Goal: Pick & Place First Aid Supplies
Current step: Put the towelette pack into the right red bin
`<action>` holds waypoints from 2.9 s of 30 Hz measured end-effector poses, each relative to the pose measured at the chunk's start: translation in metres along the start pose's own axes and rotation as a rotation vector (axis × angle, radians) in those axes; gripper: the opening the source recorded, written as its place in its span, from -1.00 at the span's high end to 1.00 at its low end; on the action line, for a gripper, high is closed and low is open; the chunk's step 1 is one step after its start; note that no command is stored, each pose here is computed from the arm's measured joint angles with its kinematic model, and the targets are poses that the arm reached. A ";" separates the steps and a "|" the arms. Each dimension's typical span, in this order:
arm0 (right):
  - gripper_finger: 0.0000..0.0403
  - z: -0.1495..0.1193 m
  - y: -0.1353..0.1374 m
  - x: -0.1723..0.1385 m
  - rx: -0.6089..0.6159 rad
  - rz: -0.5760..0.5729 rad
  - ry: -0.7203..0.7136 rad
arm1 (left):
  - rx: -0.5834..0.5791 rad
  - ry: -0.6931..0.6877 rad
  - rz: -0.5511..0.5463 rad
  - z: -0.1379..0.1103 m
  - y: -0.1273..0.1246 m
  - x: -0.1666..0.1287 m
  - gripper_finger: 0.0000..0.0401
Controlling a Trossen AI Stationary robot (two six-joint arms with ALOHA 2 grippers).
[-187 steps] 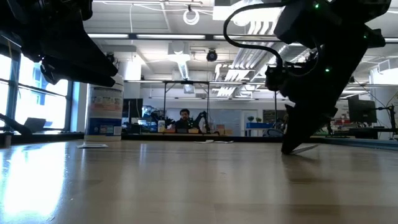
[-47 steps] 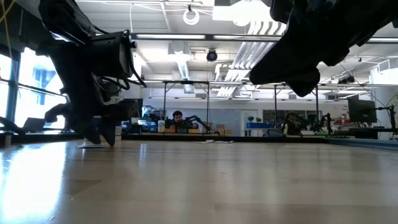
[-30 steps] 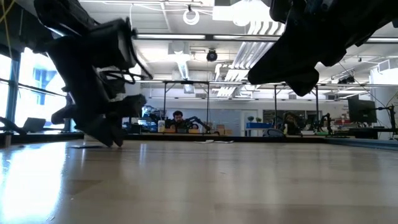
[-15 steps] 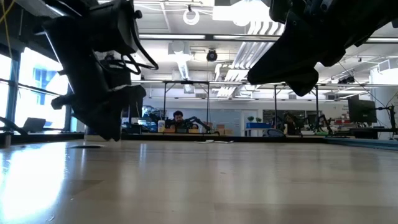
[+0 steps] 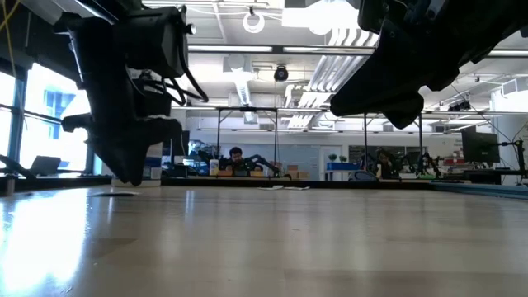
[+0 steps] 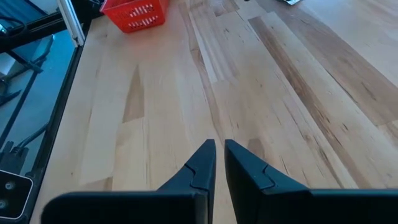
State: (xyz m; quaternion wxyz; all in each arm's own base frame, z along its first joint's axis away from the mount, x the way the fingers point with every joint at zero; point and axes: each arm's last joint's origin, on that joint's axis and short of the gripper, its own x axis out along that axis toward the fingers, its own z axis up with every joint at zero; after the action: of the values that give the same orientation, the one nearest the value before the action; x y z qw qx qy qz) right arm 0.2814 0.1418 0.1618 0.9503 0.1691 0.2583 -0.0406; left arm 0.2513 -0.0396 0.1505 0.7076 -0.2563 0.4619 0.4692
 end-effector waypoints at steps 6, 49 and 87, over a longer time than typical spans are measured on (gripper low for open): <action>0.86 0.000 0.000 0.000 0.000 0.000 0.000 | 0.031 0.036 0.016 -0.002 0.004 0.003 0.48; 0.86 -0.001 -0.001 0.000 0.001 -0.004 0.013 | 0.280 0.164 -0.022 0.034 0.011 0.016 0.48; 0.86 -0.002 -0.001 0.000 0.028 0.000 0.020 | 0.158 0.210 -0.039 0.027 0.024 0.035 0.99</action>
State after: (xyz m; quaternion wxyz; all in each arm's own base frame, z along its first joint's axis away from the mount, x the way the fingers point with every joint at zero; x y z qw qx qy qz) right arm 0.2804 0.1418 0.1603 0.9452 0.1828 0.2672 -0.0428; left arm 0.2458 0.0068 0.1327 0.6822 -0.2567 0.5640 0.3880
